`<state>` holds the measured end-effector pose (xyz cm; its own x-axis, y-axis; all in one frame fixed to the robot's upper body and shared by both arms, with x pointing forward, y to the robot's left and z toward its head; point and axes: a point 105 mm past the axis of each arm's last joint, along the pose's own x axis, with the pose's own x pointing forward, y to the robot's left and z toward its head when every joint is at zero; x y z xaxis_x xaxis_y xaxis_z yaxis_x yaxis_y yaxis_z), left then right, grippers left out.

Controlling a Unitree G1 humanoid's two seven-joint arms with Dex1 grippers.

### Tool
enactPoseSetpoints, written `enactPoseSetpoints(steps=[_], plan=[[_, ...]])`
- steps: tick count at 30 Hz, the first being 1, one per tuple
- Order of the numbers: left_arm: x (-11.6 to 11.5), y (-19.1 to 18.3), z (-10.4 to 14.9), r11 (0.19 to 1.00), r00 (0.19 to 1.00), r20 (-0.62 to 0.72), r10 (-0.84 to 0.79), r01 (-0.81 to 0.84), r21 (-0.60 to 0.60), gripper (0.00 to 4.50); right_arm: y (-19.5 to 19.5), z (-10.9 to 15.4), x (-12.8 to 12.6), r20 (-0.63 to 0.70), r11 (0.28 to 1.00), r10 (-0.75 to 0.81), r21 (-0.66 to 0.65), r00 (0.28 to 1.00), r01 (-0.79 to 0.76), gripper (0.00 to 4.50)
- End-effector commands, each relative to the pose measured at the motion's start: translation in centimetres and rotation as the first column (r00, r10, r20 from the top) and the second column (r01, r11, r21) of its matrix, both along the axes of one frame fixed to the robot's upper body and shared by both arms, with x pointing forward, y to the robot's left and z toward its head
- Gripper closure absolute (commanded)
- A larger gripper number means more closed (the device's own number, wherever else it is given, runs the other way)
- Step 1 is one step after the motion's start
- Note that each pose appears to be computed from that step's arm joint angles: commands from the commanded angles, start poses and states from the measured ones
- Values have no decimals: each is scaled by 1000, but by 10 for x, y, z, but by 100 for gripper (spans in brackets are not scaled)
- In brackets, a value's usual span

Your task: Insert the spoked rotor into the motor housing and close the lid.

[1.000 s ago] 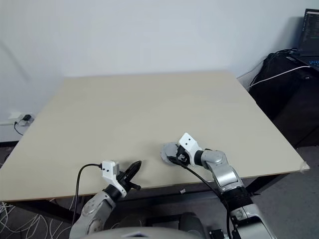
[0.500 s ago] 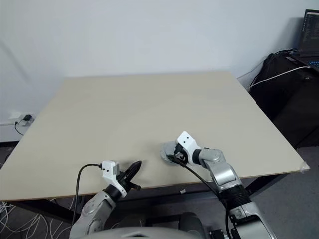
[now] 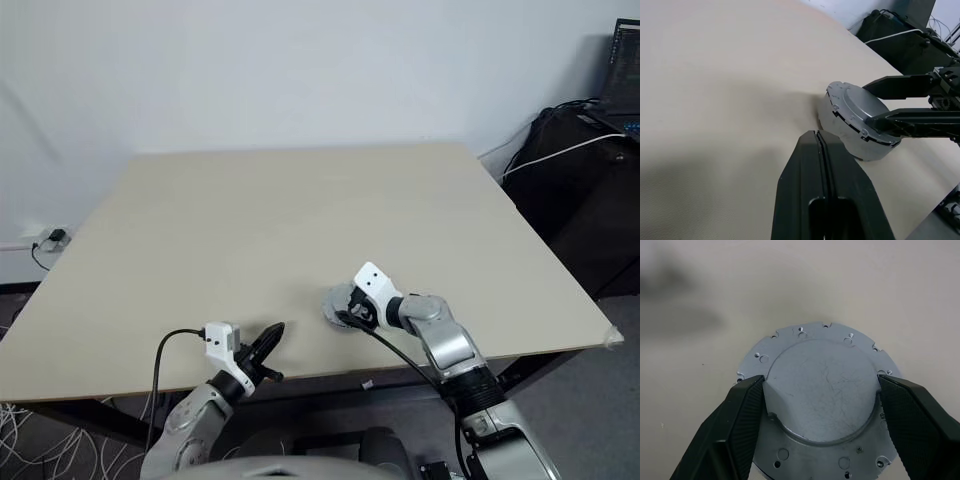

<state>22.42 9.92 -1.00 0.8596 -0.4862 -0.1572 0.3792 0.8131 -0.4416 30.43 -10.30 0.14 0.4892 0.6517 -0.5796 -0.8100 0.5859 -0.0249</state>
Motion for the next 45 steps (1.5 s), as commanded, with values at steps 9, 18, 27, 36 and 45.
enactPoseSetpoints(steps=[9, 18, 27, 36, 45], plan=[[5, -1, 10, 1000, 998, 56, -1, 2, -18, 450, -12, -21, -14, -134, 999, -29, -34, 991, 24, 121], [5, 0, 10, 1000, 998, 56, -2, 3, -17, 450, -15, -24, -15, -120, 997, -17, -83, 993, 7, 121], [5, 0, 10, 1000, 998, 55, -3, 4, -17, 450, -20, -27, -15, -89, 987, 10, -159, 996, -24, 121], [30, -9, 25, 995, 988, 130, -89, 82, 56, 450, -18, -28, -15, -95, 988, 14, -155, 995, -28, 121], [70, -34, 24, 951, 957, 8, -290, 287, 117, 450, -8, -27, -16, -90, 990, 22, -133, 996, -34, 121]])
